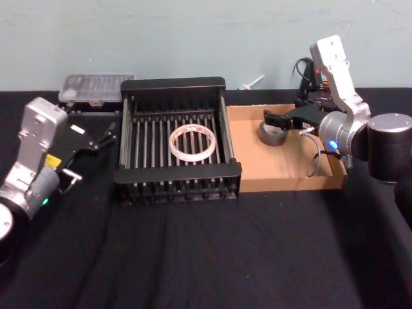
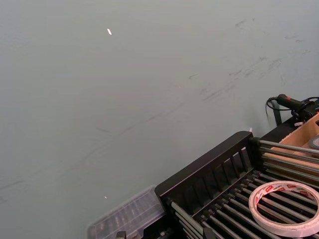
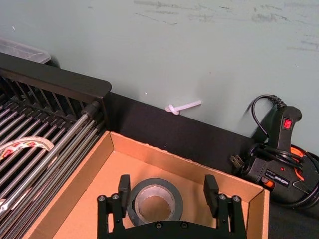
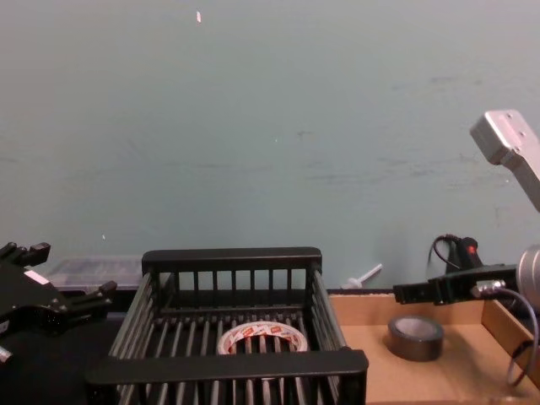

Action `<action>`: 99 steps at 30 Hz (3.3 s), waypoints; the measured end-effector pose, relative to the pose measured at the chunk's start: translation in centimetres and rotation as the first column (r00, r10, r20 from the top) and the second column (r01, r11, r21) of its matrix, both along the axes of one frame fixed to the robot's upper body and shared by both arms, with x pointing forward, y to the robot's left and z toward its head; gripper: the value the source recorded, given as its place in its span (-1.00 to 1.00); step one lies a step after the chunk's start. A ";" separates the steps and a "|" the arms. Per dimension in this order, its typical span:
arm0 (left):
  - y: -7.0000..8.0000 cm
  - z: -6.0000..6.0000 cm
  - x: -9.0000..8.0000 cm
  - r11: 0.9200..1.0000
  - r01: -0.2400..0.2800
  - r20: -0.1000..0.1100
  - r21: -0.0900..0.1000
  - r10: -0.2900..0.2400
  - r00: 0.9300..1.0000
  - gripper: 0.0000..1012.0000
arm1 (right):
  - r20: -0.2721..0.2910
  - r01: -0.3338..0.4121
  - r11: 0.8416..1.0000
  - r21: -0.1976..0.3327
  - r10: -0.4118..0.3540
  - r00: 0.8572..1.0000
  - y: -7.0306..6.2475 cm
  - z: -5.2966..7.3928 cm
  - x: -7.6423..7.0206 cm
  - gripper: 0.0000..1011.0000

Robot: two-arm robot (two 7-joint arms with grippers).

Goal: Pick up the white tape and place it into the black box , Pick up the silver tape and place it into the brown box.

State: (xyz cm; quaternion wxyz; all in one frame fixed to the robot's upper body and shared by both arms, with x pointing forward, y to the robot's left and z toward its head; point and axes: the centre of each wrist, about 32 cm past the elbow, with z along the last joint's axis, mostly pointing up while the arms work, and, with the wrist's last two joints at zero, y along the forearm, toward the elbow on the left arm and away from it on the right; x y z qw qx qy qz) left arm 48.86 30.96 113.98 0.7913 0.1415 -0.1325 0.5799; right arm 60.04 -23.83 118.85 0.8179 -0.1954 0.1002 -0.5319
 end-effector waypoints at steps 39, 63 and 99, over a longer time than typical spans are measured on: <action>0.0 0.0 0.0 1.000 0.000 0.000 0.000 0.000 1.000 0.98 | 0.232 -0.039 0.998 -0.052 0.050 0.972 -1.9 0.0 -6.2 0.98; 0.0 0.0 0.0 1.000 0.000 0.000 0.000 0.000 1.000 0.98 | 0.364 -0.042 0.998 -0.052 0.058 0.930 -2.6 -4.6 -8.8 0.98; 0.0 0.0 0.0 1.000 0.000 0.000 0.000 0.000 1.000 0.98 | 0.361 -0.038 0.999 -0.039 0.050 0.931 -2.5 -5.1 -8.8 0.98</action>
